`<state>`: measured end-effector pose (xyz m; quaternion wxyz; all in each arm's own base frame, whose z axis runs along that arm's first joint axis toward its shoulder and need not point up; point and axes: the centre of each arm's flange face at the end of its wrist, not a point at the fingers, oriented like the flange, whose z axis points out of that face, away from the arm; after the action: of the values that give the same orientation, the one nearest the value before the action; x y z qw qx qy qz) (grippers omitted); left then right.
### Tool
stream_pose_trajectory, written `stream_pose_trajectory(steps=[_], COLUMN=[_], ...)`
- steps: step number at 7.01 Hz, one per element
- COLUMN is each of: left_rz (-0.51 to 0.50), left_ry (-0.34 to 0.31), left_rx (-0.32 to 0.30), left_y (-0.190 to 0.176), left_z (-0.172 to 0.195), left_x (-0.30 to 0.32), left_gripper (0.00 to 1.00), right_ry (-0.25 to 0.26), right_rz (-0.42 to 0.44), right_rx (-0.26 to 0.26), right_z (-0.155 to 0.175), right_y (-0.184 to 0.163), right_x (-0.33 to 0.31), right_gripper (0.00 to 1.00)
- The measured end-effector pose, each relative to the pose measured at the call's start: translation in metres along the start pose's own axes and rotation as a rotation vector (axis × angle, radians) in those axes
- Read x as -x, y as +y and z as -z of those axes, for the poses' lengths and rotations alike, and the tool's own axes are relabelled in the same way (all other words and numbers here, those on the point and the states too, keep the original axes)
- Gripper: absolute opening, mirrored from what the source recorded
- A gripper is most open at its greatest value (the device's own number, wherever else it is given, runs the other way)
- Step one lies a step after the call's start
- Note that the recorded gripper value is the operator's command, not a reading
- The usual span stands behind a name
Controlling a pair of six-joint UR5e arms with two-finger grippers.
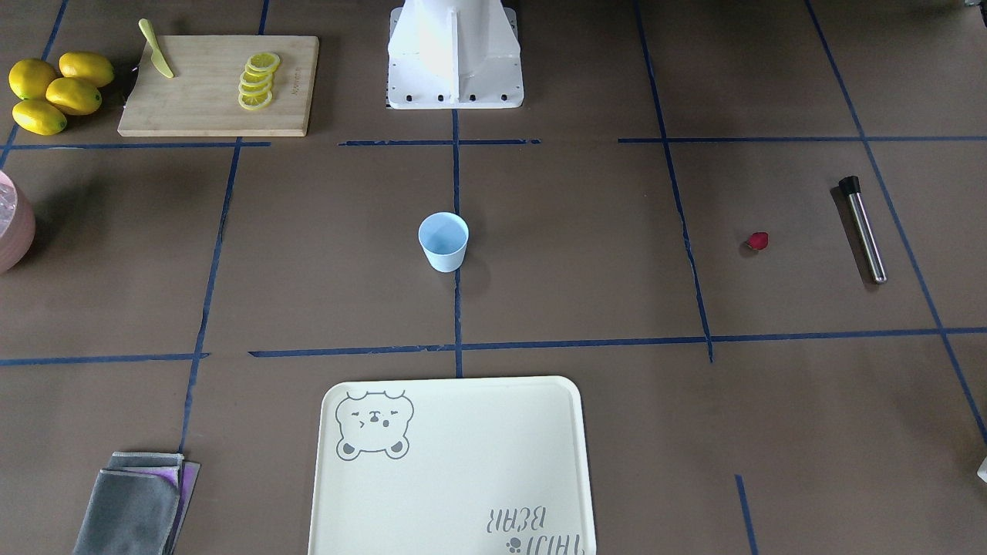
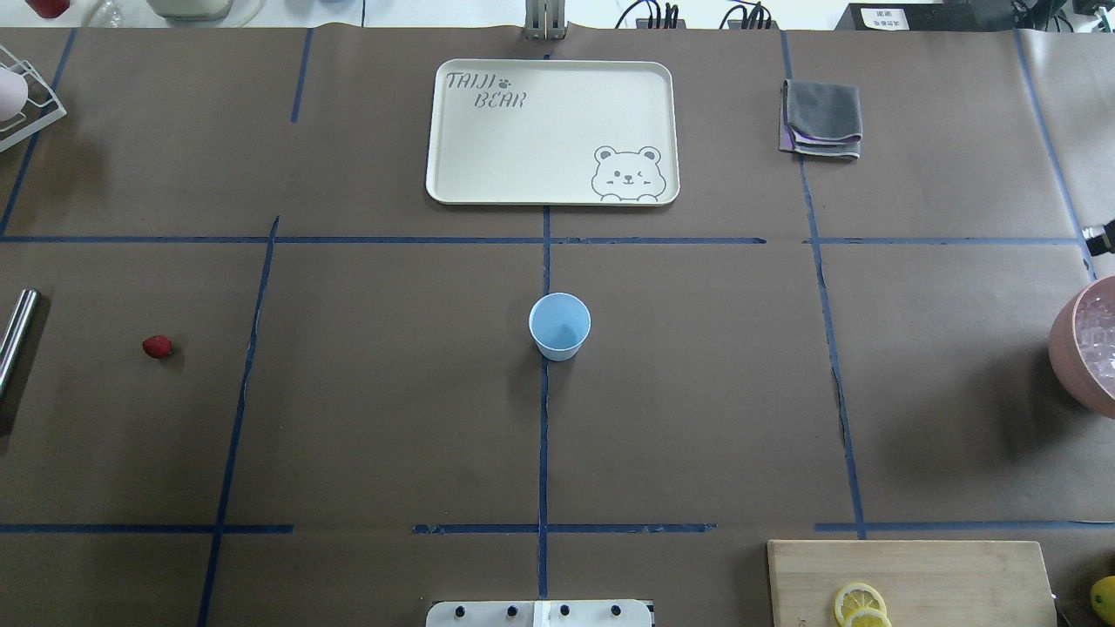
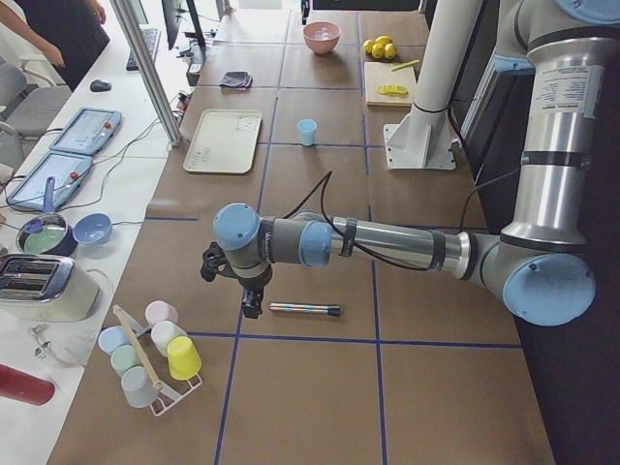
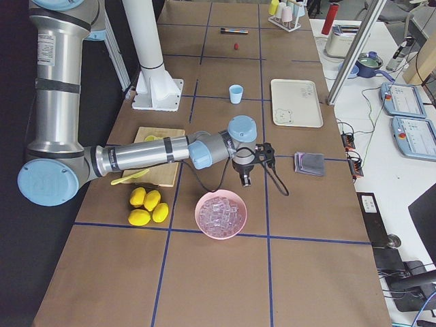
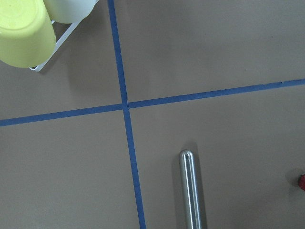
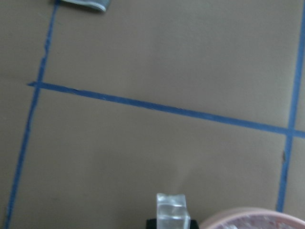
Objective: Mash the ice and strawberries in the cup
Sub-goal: 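Carry the ice cube with the right gripper over the light-blue cup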
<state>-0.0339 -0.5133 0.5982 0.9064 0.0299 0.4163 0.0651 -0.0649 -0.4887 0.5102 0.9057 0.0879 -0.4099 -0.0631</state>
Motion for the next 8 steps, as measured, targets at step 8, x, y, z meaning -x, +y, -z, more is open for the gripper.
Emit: stream_pose_trajectory(steps=[8], left_rz=[0.005], left_ry=[0.001], left_rx=[0.006], left_y=[0.002], left_z=[-0.003], left_x=[0.003], left_gripper=[1.00], right_ry=[0.008], right_rz=[-0.170], right_rx=[0.097], right_z=[-0.062], right_y=[-0.066], right_x=[0.505], right_gripper=[0.00])
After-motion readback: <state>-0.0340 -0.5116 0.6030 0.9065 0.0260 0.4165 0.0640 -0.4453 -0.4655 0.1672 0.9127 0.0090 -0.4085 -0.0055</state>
